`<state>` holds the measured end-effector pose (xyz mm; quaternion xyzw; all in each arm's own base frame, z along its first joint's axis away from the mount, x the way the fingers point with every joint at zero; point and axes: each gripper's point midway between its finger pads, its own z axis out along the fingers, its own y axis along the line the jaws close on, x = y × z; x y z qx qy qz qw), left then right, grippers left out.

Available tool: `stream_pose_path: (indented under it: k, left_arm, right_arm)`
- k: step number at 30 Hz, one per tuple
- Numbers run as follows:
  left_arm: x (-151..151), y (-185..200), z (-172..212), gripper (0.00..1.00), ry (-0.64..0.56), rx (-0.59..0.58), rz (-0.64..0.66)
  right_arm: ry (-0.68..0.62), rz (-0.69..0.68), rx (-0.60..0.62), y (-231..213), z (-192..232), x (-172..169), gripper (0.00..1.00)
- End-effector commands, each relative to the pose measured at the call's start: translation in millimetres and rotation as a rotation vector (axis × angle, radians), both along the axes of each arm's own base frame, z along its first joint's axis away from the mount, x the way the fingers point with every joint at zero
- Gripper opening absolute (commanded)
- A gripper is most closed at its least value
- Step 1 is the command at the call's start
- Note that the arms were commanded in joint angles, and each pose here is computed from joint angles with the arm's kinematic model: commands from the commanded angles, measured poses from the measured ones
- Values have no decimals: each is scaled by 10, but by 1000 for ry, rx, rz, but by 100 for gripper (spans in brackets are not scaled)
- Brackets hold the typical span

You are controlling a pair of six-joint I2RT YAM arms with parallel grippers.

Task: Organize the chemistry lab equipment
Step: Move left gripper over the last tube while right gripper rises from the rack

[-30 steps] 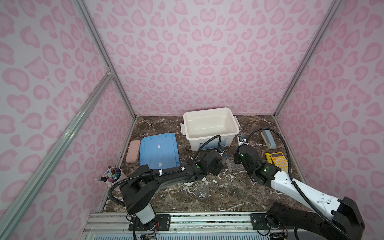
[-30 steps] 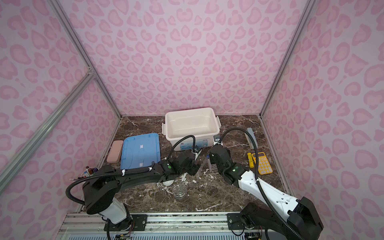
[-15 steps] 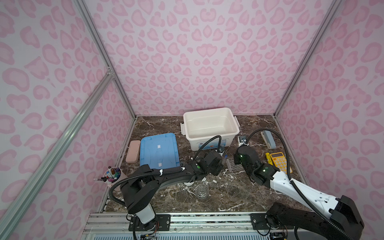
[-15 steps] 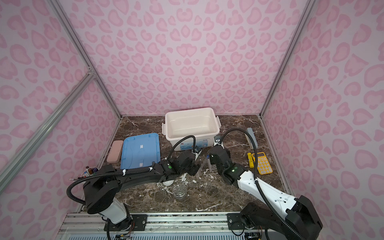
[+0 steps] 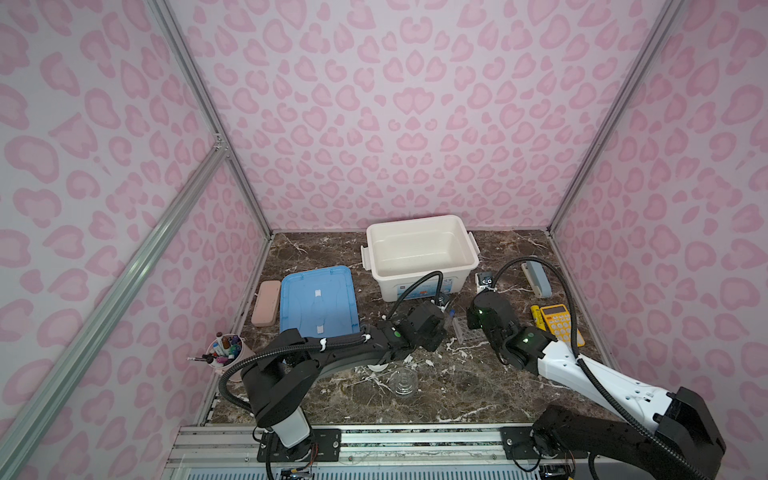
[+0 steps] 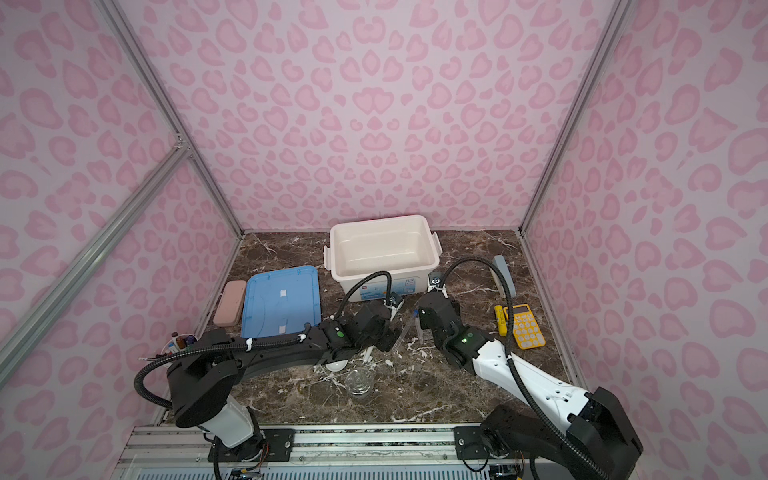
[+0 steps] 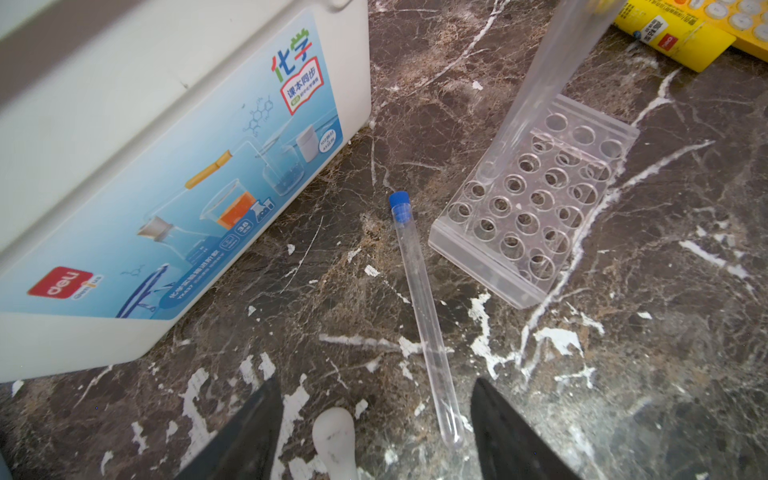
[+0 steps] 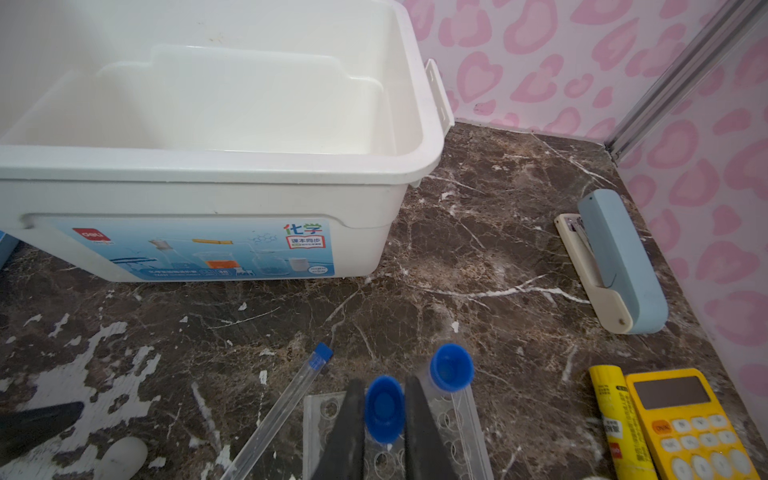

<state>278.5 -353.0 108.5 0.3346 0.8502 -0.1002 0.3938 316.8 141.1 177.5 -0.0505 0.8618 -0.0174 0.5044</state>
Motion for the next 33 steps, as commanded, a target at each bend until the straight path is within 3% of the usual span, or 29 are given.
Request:
stream_pose_path:
  k: [1,26,33]
  left_arm:
    - [-15,-12,-44,73,17,2,-3]
    - [-22,-64,-237,71,62,35,-7]
    - [-26,-73,-288,71,76,41,-6]
  right_arm:
    - [3,-20,-3,-29,-23,3,8]
    - [50,-27,-20,-20,-141,3,10]
    - [57,-29,-22,-18,-135,5,15]
